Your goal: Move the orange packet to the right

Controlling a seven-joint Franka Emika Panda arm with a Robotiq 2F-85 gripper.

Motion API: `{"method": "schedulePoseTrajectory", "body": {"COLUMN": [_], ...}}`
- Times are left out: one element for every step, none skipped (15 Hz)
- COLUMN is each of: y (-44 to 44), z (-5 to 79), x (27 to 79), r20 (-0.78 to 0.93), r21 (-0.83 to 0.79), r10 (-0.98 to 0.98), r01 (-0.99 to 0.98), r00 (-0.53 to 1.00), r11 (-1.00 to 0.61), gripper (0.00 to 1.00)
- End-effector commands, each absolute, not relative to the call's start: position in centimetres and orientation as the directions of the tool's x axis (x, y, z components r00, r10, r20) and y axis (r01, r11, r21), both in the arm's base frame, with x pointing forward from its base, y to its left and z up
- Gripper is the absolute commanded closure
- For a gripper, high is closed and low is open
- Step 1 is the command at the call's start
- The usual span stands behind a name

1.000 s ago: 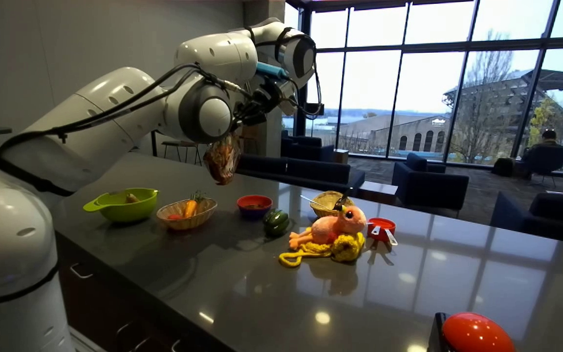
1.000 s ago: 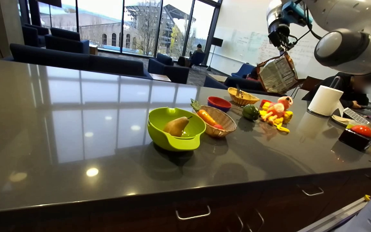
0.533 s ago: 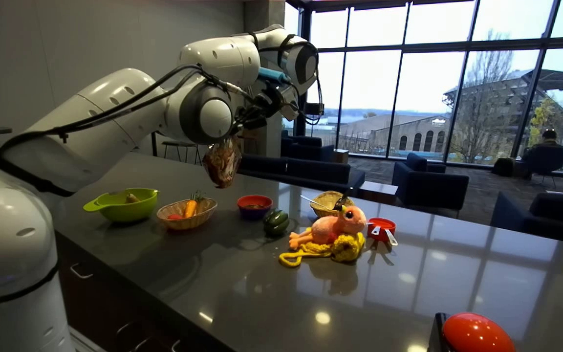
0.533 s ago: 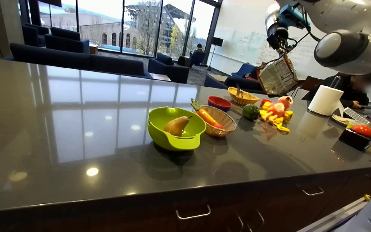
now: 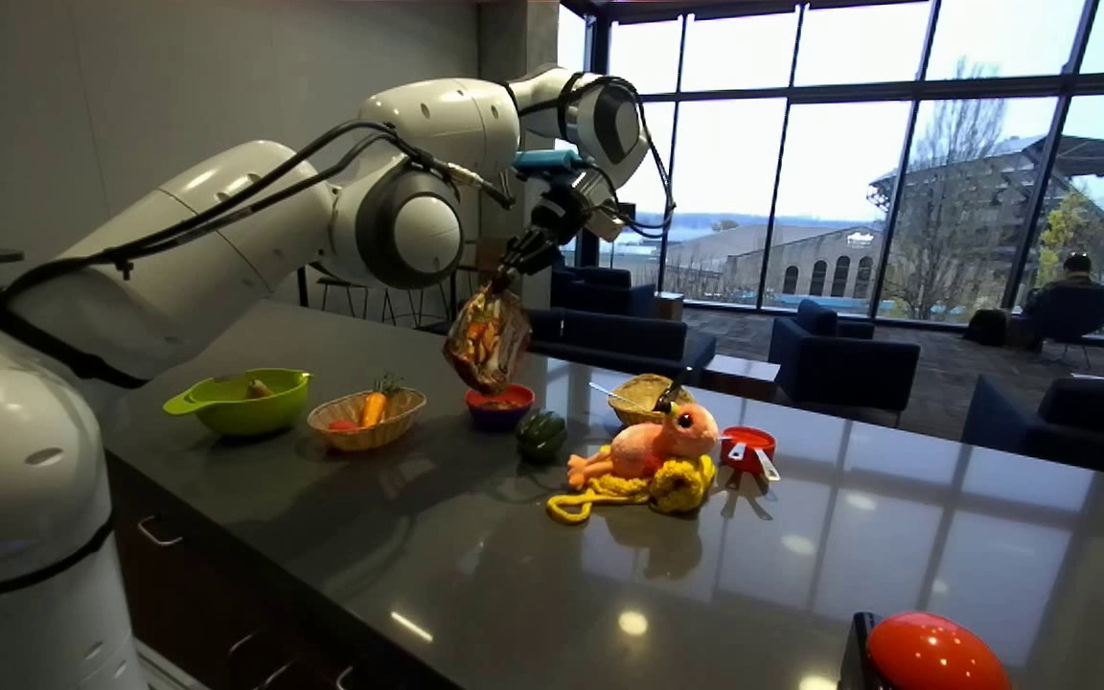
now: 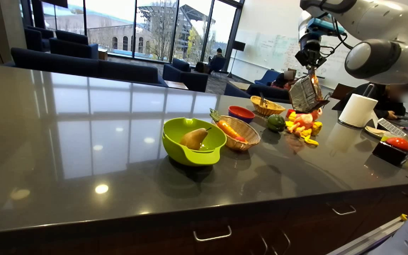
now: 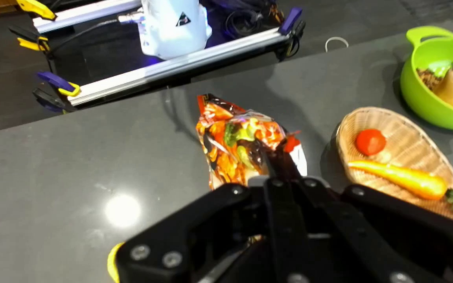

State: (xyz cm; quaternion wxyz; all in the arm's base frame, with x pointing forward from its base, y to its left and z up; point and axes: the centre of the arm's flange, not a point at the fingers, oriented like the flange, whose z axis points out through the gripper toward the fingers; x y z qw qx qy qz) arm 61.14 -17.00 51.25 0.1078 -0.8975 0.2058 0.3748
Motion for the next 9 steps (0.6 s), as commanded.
{"method": "schedulePoseTrajectory", "body": {"y": [-18.5,-19.2,-19.9,-20.6,-21.2,-21.8,-22.3,-22.7,-23.0], "z": [47.6,47.3,46.9,46.8,46.6,46.5,46.7,47.1,47.4], "x": [56.5,56.5,56.5,56.4,56.3,56.2,56.0,55.5,55.3], "r20": [-0.614,-0.592,-0.565,-0.546,-0.528,-0.509,-0.504,-0.526,-0.534], "r21": [0.05,0.066,0.086,0.102,0.111,0.123,0.124,0.111,0.11], "r10": [-0.434,-0.465,-0.498,-0.523,-0.546,-0.57,-0.585,-0.585,-0.594], "r01": [-0.517,-0.536,-0.553,-0.568,-0.585,-0.601,-0.618,-0.632,-0.647], "r00": [0.659,0.658,0.657,0.654,0.65,0.645,0.635,0.617,0.602], "r11": [-0.855,-0.842,-0.828,-0.817,-0.804,-0.79,-0.777,-0.767,-0.754], "gripper": [1.0,1.0,1.0,1.0,1.0,1.0,1.0,1.0,1.0]}}
